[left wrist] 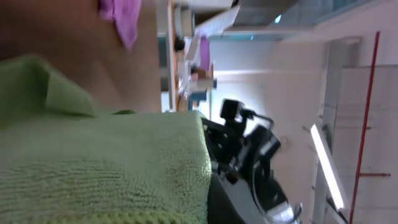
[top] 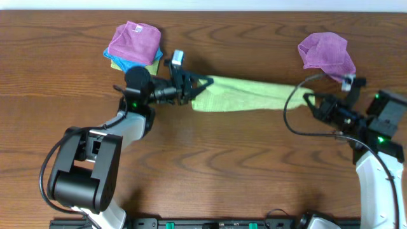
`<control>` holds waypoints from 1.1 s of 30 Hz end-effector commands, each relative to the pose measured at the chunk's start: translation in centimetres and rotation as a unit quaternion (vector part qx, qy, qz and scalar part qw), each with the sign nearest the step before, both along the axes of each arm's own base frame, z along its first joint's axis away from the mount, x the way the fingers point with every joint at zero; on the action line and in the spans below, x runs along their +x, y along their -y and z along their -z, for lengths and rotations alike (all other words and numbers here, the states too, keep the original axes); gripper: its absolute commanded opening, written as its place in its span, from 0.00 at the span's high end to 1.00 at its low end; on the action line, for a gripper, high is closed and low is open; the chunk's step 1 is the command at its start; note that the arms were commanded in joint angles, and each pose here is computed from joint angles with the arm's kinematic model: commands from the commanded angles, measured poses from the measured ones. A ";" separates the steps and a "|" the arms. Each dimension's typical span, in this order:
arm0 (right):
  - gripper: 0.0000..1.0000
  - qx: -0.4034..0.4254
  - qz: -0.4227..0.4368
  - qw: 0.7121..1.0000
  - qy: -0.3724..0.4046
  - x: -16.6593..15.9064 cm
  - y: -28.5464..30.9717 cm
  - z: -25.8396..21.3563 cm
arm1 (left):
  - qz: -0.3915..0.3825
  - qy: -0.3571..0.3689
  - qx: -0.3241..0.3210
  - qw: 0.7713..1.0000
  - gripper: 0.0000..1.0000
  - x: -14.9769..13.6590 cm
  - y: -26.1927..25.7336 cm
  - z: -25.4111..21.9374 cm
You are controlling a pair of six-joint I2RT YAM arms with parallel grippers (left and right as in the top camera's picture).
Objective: Fold the cloth
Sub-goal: 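Lift the cloth with both grippers and stretch it apart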
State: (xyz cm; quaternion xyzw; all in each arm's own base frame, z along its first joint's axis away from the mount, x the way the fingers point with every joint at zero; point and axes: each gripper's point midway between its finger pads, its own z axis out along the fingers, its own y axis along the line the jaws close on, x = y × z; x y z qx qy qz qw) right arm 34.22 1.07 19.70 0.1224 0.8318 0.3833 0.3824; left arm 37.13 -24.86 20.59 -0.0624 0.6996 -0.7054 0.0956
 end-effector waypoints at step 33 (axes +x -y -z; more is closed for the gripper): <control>0.99 -0.054 -0.067 0.995 -0.042 11.0 -4.4 -0.5 | -0.055 0.088 0.210 0.972 0.94 7.4 -7.7 0.7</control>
